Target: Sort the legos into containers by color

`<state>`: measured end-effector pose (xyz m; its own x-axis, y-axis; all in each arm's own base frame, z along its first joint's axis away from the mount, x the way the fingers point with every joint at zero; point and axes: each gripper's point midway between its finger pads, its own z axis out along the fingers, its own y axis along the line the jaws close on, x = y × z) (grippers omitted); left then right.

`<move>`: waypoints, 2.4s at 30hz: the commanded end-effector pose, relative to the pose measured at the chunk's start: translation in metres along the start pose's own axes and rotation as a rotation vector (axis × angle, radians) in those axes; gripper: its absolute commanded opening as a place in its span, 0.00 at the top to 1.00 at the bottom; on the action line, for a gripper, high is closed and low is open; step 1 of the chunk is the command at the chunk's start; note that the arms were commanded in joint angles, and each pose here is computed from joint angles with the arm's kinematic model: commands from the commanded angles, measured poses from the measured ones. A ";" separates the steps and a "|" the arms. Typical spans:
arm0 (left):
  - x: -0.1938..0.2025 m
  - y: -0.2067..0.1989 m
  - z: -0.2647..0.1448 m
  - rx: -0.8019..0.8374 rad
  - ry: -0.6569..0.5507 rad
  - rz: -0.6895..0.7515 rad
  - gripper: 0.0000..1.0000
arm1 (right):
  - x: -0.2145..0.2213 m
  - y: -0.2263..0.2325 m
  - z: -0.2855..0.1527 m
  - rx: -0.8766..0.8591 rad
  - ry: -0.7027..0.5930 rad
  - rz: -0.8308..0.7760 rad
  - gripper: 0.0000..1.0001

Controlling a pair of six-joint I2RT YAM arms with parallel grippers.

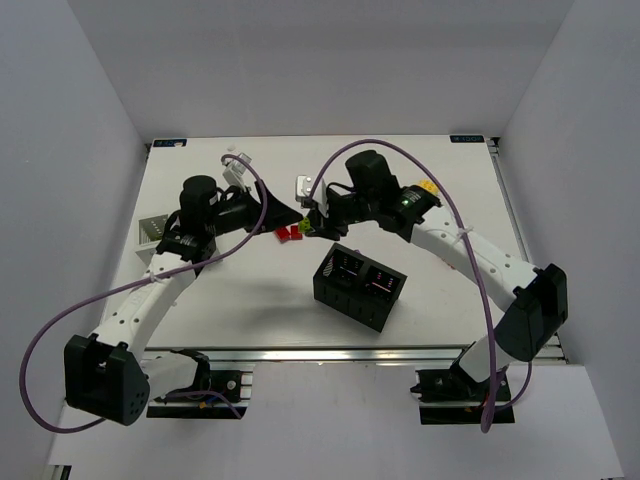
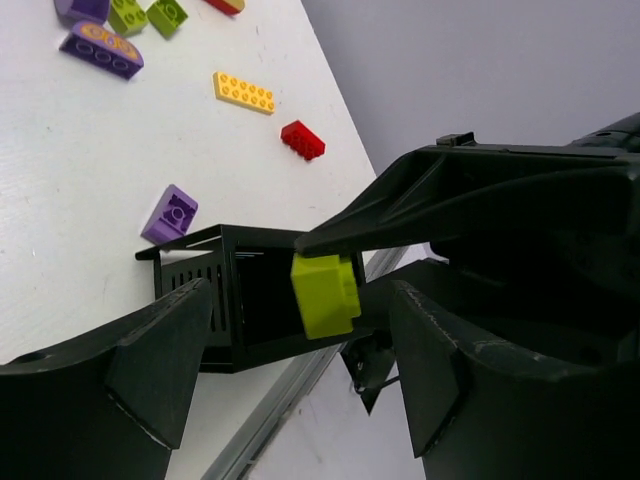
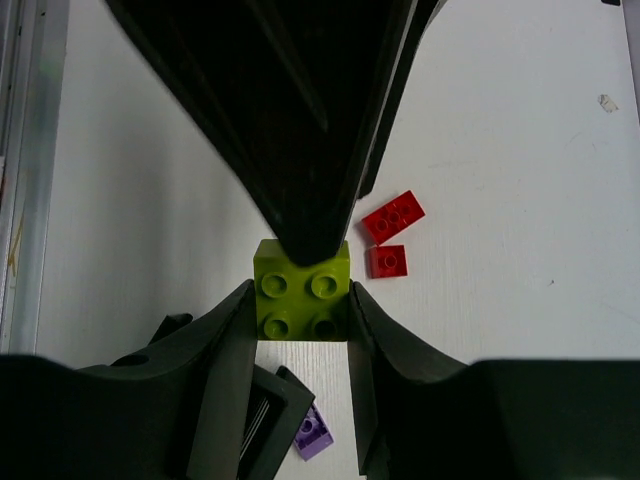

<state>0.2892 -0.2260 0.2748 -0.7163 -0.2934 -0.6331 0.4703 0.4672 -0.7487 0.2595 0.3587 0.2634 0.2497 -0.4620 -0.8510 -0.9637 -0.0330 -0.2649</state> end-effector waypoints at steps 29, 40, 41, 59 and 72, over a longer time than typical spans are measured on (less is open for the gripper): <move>-0.071 0.038 -0.024 -0.529 -0.235 0.113 1.00 | -0.001 -0.038 -0.011 0.302 0.036 0.075 0.11; -0.093 0.153 -0.168 -1.346 -0.421 0.062 1.00 | 0.051 -0.068 -0.086 0.563 0.033 0.308 0.75; -0.092 0.159 -0.177 -1.390 -0.426 0.056 1.00 | 0.047 -0.064 -0.092 0.562 0.010 0.308 0.76; -0.091 0.253 -0.261 -1.830 -0.444 -0.006 0.99 | 0.084 -0.079 -0.139 0.618 -0.018 0.434 0.46; -0.115 0.245 -0.246 -1.690 -0.471 -0.036 0.20 | 0.113 -0.103 -0.143 0.625 0.033 0.495 0.31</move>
<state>0.3520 0.1326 0.1783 -0.4512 -0.3632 -0.8152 -0.7727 0.6159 0.1534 0.3602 0.1853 0.2445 -0.2348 -0.3307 -0.9140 -0.7313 0.6796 -0.0580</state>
